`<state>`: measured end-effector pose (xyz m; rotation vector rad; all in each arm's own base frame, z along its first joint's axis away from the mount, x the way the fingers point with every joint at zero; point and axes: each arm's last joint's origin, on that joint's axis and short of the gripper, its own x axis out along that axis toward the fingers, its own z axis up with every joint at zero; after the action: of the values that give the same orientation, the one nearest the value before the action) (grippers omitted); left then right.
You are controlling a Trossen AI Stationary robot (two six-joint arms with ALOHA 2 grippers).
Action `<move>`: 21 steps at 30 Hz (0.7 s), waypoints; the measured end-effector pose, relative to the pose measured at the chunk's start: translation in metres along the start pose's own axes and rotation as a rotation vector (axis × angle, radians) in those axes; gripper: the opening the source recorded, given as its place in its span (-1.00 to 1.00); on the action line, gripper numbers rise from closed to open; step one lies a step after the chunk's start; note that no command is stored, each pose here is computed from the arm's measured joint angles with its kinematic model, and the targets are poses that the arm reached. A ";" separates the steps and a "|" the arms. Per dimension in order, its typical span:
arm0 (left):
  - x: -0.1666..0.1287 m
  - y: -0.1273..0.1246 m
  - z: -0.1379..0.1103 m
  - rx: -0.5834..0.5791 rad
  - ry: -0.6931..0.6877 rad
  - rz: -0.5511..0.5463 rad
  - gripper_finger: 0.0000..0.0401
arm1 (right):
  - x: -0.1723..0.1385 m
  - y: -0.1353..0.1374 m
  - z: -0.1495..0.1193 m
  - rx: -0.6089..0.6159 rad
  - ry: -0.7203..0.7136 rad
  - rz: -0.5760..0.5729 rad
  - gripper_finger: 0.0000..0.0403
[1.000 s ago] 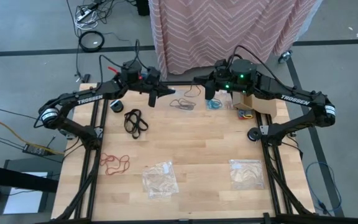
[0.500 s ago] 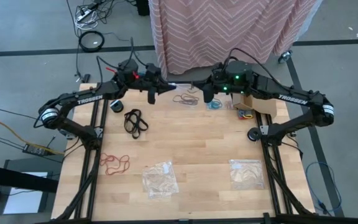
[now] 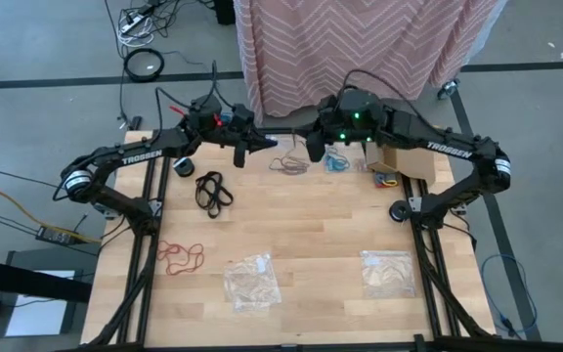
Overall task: Sort rubber bands
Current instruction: Put the black rubber band into the bottom center transparent zip bag
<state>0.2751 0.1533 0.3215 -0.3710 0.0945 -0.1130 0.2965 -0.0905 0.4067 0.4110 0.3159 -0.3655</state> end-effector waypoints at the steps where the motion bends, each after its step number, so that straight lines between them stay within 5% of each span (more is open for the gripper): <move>1: 0.000 0.000 0.000 0.006 -0.005 -0.001 -1.00 | -0.003 0.000 0.003 -0.009 0.032 -0.015 -1.00; 10: 0.000 0.000 0.001 0.027 -0.011 -0.003 -1.00 | -0.018 -0.003 -0.001 -0.038 0.266 -0.074 -1.00; 18: 0.000 -0.001 0.001 0.026 -0.006 -0.014 -1.00 | 0.010 -0.002 -0.007 -0.044 0.301 -0.019 -1.00; 21: 0.000 -0.001 0.001 0.026 -0.004 -0.021 -1.00 | 0.021 -0.006 -0.013 -0.041 0.328 -0.084 -1.00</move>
<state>0.2751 0.1529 0.3228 -0.3462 0.0852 -0.1337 0.3100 -0.0953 0.3855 0.4181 0.6606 -0.3729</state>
